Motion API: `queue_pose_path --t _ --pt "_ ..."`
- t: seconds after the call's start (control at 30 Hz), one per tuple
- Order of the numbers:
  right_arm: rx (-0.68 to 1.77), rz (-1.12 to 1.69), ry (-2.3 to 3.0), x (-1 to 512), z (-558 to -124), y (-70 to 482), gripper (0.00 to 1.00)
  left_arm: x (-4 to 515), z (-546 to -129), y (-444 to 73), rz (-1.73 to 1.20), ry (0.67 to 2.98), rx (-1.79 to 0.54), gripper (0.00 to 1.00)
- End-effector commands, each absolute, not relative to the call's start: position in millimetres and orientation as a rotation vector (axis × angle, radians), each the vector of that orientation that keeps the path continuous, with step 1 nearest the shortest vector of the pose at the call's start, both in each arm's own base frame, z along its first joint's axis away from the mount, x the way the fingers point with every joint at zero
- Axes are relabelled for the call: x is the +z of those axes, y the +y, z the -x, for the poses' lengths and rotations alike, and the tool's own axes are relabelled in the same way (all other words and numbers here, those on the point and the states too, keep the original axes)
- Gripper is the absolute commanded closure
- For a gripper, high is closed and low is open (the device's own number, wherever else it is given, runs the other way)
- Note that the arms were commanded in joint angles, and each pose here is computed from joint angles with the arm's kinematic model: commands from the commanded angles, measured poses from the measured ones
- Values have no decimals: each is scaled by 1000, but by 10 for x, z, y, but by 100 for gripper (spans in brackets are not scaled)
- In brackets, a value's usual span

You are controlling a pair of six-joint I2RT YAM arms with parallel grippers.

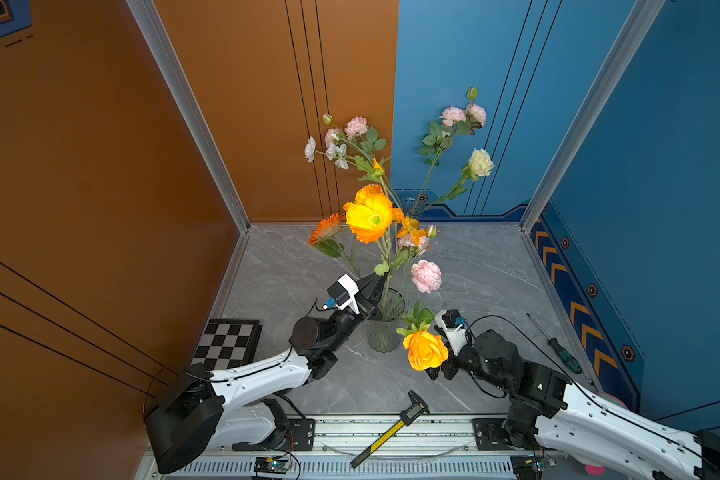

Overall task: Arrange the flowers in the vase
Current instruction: 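Lower the poppy stems into the clear vase with the left gripper, then open the left gripper to release the orange poppies in the vase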

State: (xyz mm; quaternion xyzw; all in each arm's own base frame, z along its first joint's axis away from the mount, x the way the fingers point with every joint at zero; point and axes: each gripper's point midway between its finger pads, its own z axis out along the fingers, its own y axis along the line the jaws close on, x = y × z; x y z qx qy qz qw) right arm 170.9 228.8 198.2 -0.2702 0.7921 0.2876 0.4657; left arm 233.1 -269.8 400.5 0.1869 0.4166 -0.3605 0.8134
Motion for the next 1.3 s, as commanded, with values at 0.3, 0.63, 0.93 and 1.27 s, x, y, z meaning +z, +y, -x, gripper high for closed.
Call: queue_pose_path --t 0.3,0.63,0.93,1.27 --pt "709 644 1929 2066 -1739 2285 0 3816 -2458 -2715 -387 932 -737 100" --pt "720 640 1924 2056 -1740 2299 0 3457 -2441 -2614 -379 1022 -729 100" --pt "732 634 1920 2065 -1727 2297 0 3210 -2464 -2600 -392 1082 -709 100" --pt "738 622 1919 2074 -1715 2275 0 2993 -2444 -2594 -405 1133 -701 99"
